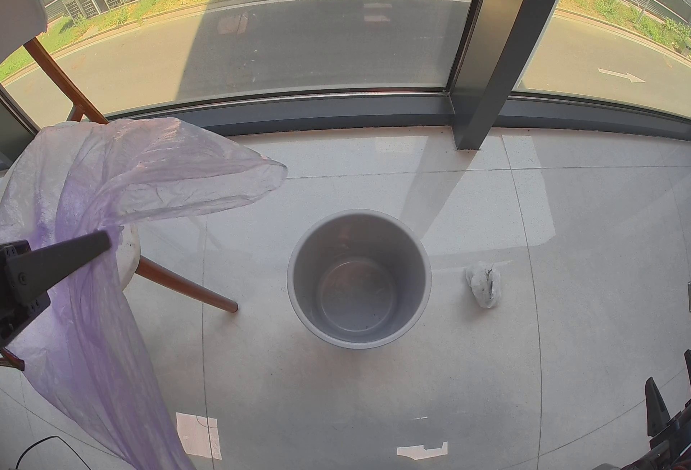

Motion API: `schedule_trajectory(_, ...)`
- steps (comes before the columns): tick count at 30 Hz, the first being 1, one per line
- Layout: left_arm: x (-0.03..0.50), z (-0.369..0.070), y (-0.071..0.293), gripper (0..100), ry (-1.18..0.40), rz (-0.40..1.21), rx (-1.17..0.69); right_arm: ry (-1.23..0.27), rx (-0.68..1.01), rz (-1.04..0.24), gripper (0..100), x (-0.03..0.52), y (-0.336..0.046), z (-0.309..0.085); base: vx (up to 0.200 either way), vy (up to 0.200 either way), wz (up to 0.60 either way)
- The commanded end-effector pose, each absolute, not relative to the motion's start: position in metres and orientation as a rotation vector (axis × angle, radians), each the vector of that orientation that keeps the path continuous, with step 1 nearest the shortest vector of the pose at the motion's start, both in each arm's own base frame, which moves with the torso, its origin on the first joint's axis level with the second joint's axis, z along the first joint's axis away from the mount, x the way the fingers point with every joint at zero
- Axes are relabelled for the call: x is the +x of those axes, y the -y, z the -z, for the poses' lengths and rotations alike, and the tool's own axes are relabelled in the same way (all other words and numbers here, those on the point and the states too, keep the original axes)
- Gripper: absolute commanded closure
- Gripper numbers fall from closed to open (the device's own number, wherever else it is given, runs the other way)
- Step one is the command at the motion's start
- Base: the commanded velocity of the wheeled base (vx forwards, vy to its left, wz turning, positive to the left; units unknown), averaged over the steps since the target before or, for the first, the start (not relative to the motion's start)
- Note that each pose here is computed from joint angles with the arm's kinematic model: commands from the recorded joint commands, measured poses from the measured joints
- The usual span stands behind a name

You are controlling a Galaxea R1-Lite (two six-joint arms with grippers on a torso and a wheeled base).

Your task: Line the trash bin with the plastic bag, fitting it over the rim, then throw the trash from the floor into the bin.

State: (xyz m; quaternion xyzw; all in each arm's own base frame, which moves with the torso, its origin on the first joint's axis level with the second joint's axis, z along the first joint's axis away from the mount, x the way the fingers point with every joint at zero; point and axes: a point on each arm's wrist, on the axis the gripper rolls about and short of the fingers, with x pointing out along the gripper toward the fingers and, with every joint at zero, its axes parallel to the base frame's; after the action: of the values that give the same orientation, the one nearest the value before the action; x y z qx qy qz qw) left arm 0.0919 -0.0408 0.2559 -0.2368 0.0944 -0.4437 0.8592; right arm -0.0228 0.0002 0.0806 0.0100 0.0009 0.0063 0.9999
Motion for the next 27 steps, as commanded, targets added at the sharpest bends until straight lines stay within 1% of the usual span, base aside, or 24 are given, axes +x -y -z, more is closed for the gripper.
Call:
schedule_trajectory(1, 0.089, -0.269, 0.043, 100, -0.192, 1.009, -0.518, 0.0, 0.02, -0.014, 0, -0.023, 0.0, -0.076, 0.0, 0.0, 0.0)
schedule_trajectory(2, 0.089, -0.269, 0.043, 100, -0.192, 1.009, -0.518, 0.0, 0.02, -0.014, 0, -0.023, 0.0, -0.076, 0.0, 0.0, 0.0)
schedule_trajectory(3, 0.088, -0.277, 0.044, 100, -0.194, 1.063, -0.522, 0.0, 0.021, -0.012, 0, -0.023, 0.0, -0.076, 0.0, 0.0, 0.0)
schedule_trajectory(5, 0.094, -0.283, 0.048, 100, -0.204, 1.103, -0.522, -0.002, 0.021, -0.012, 0, -0.023, 0.0, -0.076, 0.0, 0.0, 0.0)
schedule_trajectory(9, 0.11, -0.292, 0.054, 100, -0.22, 1.143, -0.537, 0.0, 0.02, -0.012, 0, -0.023, 0.0, -0.076, 0.0, 0.0, 0.0)
schedule_trajectory(13, 0.128, -0.291, 0.061, 100, -0.255, 1.167, -0.555, 0.0, 0.02, -0.012, 0, -0.023, 0.0, -0.076, 0.0, 0.0, 0.0)
schedule_trajectory(17, 0.147, -0.286, 0.073, 100, -0.299, 1.243, -0.57, -0.002, 0.02, -0.012, 0, -0.023, 0.0, -0.076, 0.0, 0.0, 0.0)
schedule_trajectory(19, 0.149, -0.289, 0.079, 100, -0.311, 1.275, -0.587, 0.0, 0.02, -0.012, 0, -0.023, 0.0, -0.076, 0.0, 0.0, 0.0)
schedule_trajectory(27, 0.144, -0.297, 0.106, 100, -0.446, 1.409, -0.684, 0.0, 0.021, -0.012, 0, -0.023, 0.0, -0.076, 0.0, 0.0, 0.0)
